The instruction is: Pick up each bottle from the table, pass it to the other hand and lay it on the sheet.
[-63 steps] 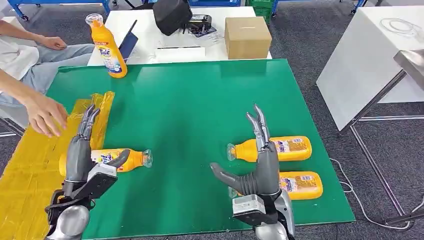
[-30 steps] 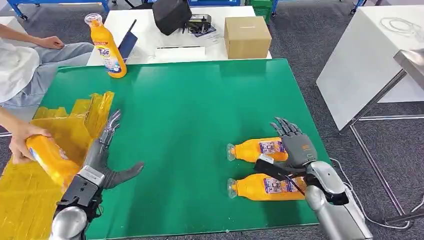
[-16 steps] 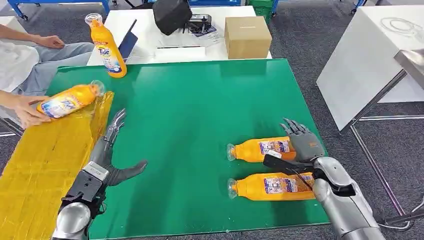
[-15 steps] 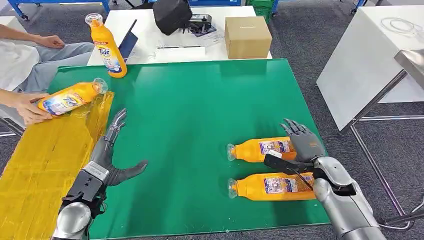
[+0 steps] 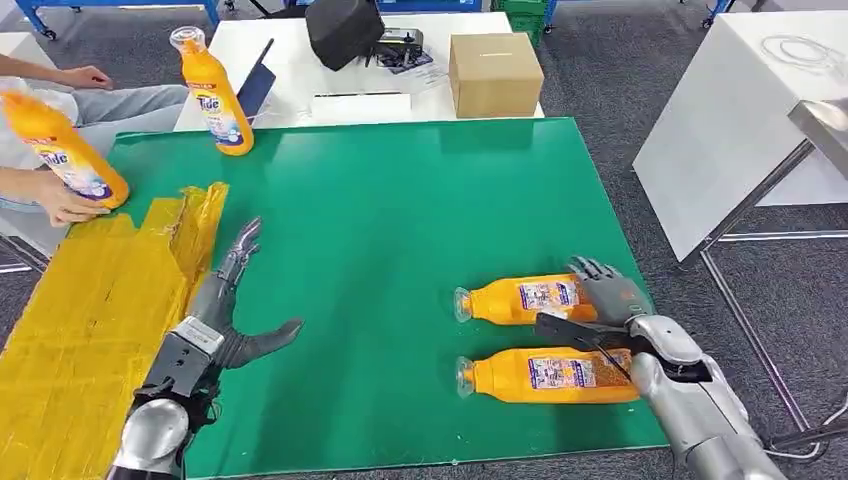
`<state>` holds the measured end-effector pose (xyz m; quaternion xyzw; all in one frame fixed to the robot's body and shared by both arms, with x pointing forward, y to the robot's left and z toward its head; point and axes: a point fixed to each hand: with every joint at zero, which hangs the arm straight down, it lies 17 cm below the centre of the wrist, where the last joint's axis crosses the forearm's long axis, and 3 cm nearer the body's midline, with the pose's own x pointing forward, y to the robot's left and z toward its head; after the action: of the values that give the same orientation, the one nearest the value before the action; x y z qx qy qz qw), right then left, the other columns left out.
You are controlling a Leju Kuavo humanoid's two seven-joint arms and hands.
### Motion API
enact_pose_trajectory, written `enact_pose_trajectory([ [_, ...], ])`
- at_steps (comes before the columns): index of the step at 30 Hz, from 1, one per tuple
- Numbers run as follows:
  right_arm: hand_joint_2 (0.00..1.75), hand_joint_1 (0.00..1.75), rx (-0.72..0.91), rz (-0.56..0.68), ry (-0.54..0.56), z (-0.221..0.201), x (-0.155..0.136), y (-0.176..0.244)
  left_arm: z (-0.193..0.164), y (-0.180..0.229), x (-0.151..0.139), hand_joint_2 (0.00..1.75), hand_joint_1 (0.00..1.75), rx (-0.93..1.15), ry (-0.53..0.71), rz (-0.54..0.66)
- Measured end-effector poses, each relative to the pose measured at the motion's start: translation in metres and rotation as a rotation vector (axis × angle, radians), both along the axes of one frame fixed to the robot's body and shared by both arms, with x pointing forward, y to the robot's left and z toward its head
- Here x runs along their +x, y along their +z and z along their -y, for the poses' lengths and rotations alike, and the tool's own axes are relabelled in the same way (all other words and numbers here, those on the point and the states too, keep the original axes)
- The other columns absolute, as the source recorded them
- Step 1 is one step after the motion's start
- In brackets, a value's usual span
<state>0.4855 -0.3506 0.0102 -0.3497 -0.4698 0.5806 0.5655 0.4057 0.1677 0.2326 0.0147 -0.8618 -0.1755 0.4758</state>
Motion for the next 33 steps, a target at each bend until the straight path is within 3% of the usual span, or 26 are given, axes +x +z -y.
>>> enact_pose_trajectory([
  [1,1.75,0.45,-0.003,-0.003,0.0,0.0,0.001,-0.001,0.001,0.0,0.0,1.75,0.0,0.0,-0.002,-0.001],
  [3,1.75,0.8,-0.01,-0.006,0.001,0.001,0.002,-0.001,0.002,-0.001,0.0,1.75,0.0,0.0,-0.005,-0.002],
  [4,1.75,1.27,-0.018,-0.009,0.003,0.001,0.003,-0.002,0.002,-0.001,0.0,1.75,0.0,-0.001,-0.006,-0.004],
  [12,1.75,1.75,-0.059,-0.033,0.011,0.001,0.007,-0.012,0.006,-0.006,0.002,1.75,0.0,-0.004,-0.015,-0.017],
  [26,1.75,1.75,-0.007,0.119,0.018,-0.032,0.005,0.007,0.014,-0.015,-0.004,1.75,0.0,-0.019,-0.056,-0.067],
  [33,1.75,1.75,0.211,0.322,0.004,-0.077,-0.001,0.077,0.024,-0.021,-0.018,1.75,0.0,-0.061,-0.134,-0.131],
])
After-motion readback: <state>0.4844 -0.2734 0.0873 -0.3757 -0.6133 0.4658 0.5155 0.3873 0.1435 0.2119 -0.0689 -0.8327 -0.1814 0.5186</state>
